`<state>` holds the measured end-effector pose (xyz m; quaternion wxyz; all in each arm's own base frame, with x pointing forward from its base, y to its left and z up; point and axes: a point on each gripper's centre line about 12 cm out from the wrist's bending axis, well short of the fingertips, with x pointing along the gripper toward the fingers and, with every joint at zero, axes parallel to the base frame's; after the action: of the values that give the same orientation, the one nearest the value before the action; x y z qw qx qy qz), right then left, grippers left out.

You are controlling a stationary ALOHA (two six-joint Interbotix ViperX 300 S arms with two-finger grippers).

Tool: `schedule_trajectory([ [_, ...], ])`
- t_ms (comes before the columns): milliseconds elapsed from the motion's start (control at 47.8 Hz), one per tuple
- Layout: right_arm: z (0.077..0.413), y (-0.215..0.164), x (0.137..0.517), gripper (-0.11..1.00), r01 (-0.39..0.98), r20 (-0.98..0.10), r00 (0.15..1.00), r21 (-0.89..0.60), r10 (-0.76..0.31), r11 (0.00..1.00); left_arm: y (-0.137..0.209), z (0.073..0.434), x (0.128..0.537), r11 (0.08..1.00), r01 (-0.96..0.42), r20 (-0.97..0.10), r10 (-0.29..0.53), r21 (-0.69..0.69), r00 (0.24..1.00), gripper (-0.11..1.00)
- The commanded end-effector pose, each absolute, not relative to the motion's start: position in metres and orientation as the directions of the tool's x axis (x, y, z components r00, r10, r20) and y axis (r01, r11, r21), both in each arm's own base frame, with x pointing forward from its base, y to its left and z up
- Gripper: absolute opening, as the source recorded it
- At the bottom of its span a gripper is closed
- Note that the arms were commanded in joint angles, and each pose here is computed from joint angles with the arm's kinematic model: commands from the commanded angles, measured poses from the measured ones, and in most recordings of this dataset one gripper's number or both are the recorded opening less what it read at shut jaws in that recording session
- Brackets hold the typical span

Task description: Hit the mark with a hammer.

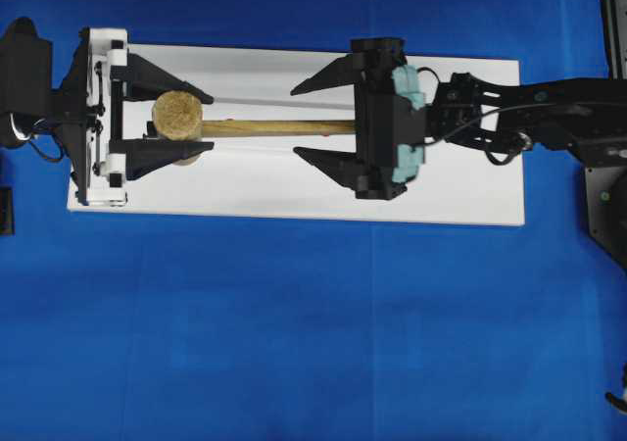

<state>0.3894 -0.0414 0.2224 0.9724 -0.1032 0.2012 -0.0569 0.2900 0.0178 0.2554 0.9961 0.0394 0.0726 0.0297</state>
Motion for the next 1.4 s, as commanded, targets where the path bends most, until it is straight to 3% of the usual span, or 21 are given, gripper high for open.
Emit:
schedule_trajectory([
  [0,0.2350,-0.0415,0.3964,0.92,0.082,-0.346,0.926,-0.212,-0.154,0.974,0.0168,0.2661,0.2894,0.995,-0.053,-0.103,0.062,0.086,0.993,0.45],
  [251,0.2355,-0.0419,0.3975,0.85,0.086,-0.340,0.927,-0.212,-0.156,0.974,0.0168,0.2655,0.2892,0.995,-0.053,-0.104,0.062,0.086,0.993,0.45],
  [314,0.2363,-0.0420,0.3978,0.73,0.086,-0.337,0.928,-0.213,-0.156,0.973,0.0168,0.2651,0.2894,0.995,-0.053,-0.106,0.062,0.086,0.992,0.45],
  [481,0.2378,-0.0419,0.3983,0.23,0.088,-0.325,0.932,-0.223,-0.159,0.971,0.0169,0.2644,0.2904,0.995,-0.052,-0.112,0.062,0.086,0.992,0.45],
  [606,0.2388,-0.0423,0.3981,0.03,0.093,-0.317,0.934,-0.224,-0.163,0.970,0.0169,0.2644,0.2904,0.995,-0.053,-0.112,0.062,0.083,0.992,0.45],
  [1338,0.2369,-0.0414,0.3979,0.03,0.092,-0.325,0.932,-0.215,-0.160,0.972,0.0209,0.2601,0.2886,0.997,-0.071,-0.142,0.076,0.040,0.987,0.46],
  [1380,0.2377,-0.0415,0.3978,0.03,0.093,-0.322,0.933,-0.215,-0.160,0.972,0.0208,0.2607,0.2889,0.997,-0.070,-0.141,0.076,0.042,0.987,0.55],
])
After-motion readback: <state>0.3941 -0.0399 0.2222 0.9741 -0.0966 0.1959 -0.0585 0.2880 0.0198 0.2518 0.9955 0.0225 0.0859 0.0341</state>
